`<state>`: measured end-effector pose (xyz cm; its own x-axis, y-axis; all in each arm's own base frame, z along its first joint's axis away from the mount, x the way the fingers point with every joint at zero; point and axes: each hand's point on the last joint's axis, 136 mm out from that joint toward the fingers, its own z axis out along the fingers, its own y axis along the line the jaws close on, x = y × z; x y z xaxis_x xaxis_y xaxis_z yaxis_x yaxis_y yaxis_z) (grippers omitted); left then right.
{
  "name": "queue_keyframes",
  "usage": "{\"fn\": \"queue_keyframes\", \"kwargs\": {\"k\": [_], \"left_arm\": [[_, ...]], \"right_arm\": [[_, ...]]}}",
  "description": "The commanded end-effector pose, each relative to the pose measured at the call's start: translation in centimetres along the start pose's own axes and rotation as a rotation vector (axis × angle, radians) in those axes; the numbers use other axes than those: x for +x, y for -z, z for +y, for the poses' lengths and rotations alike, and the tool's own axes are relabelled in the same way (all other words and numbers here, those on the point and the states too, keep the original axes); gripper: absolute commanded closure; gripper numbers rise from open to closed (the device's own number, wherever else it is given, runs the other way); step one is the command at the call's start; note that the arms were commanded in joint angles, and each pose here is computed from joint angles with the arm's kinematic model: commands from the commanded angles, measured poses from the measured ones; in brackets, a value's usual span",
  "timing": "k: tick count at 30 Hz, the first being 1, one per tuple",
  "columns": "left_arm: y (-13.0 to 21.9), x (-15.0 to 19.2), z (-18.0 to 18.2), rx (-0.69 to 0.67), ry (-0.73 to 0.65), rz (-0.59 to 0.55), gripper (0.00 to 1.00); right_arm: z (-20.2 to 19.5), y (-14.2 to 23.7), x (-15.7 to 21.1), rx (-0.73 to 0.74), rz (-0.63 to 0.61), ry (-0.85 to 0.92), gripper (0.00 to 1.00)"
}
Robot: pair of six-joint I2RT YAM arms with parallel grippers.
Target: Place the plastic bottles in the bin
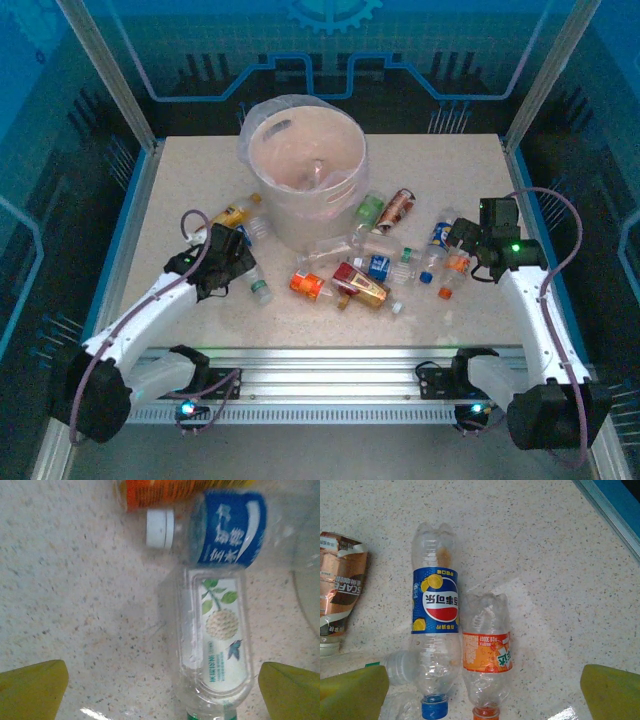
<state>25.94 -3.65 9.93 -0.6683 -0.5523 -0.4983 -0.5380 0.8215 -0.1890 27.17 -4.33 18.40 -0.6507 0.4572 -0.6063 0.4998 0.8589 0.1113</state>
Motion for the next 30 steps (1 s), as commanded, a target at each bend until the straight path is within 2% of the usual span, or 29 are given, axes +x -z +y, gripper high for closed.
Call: {"fn": "queue_keyframes", "kwargs": {"k": [1, 11, 23, 30], "left_arm": [[-1.2, 0.3, -1.5, 0.064, 0.046, 0.017, 0.01], [-4.1, 0.6, -3.2, 0.069, 0.025, 0.044, 0.01], [-6.5, 0.6, -2.9, 0.010, -0.010, 0.059, 0.01], [-7.6, 0.6, -3.0, 0.026, 0.004, 0.067, 0.01]], "right_arm": [[0.1, 0.3, -0.6, -0.015, -0.014, -0.030, 0.00], [-0.1, 0.3, -0.5, -0.008, -0.015, -0.026, 0.00], [-0.1, 0.0, -0.2, -0.001, -0.001, -0.023, 0.00], [-0.1, -0.1, -0.2, -0.004, 0.002, -0.024, 0.00]]}}
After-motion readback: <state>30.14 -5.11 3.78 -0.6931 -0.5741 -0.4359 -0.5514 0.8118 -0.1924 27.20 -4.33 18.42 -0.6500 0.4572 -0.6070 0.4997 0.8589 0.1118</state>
